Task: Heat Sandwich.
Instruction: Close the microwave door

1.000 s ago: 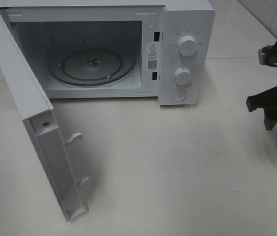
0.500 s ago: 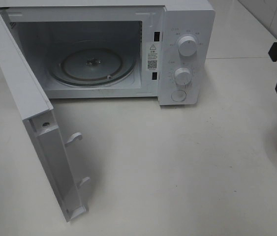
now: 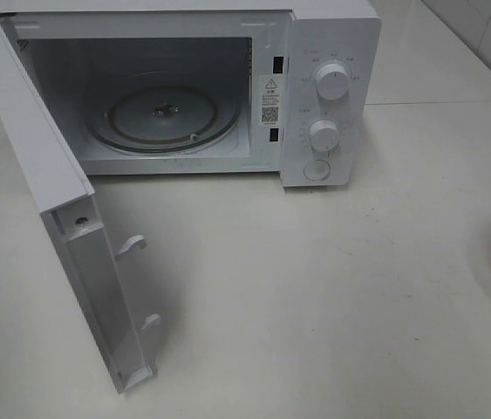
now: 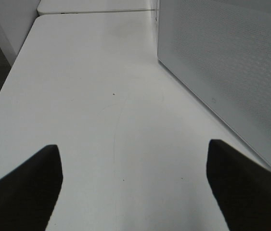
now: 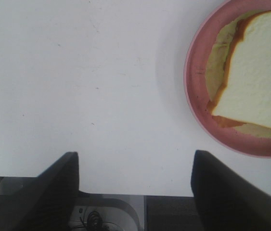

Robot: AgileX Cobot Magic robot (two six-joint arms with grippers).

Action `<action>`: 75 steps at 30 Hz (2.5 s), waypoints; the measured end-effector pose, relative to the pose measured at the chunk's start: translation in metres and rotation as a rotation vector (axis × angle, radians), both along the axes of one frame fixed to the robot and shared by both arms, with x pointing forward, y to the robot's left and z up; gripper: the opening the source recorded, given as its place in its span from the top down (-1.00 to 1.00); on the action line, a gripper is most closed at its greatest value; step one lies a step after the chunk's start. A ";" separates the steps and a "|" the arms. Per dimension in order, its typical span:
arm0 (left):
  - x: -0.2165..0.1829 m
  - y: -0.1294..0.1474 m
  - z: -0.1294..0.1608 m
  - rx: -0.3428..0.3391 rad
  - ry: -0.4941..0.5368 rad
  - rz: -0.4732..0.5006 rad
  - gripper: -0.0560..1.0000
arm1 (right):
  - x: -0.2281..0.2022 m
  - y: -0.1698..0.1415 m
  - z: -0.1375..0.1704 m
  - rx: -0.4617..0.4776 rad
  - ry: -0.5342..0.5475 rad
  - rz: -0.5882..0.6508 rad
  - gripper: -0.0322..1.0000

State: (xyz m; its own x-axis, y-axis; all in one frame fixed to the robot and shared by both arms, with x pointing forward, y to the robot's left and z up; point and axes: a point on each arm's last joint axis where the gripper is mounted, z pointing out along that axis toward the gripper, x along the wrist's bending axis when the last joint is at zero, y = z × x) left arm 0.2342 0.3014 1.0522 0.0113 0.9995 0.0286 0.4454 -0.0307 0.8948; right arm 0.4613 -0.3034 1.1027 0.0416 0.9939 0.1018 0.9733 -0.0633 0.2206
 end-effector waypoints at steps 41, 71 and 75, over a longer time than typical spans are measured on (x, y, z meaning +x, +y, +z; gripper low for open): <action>0.000 0.000 0.000 0.000 0.000 0.000 -0.54 | -0.241 0.015 -0.052 -0.047 -0.730 -0.007 -0.30; 0.000 0.000 0.000 0.000 0.000 0.000 -0.54 | -0.232 0.003 -0.056 -0.093 -0.796 0.006 -0.68; 0.000 0.000 0.000 0.000 0.000 0.000 -0.54 | -0.232 0.003 -0.056 -0.093 -0.796 0.006 -0.61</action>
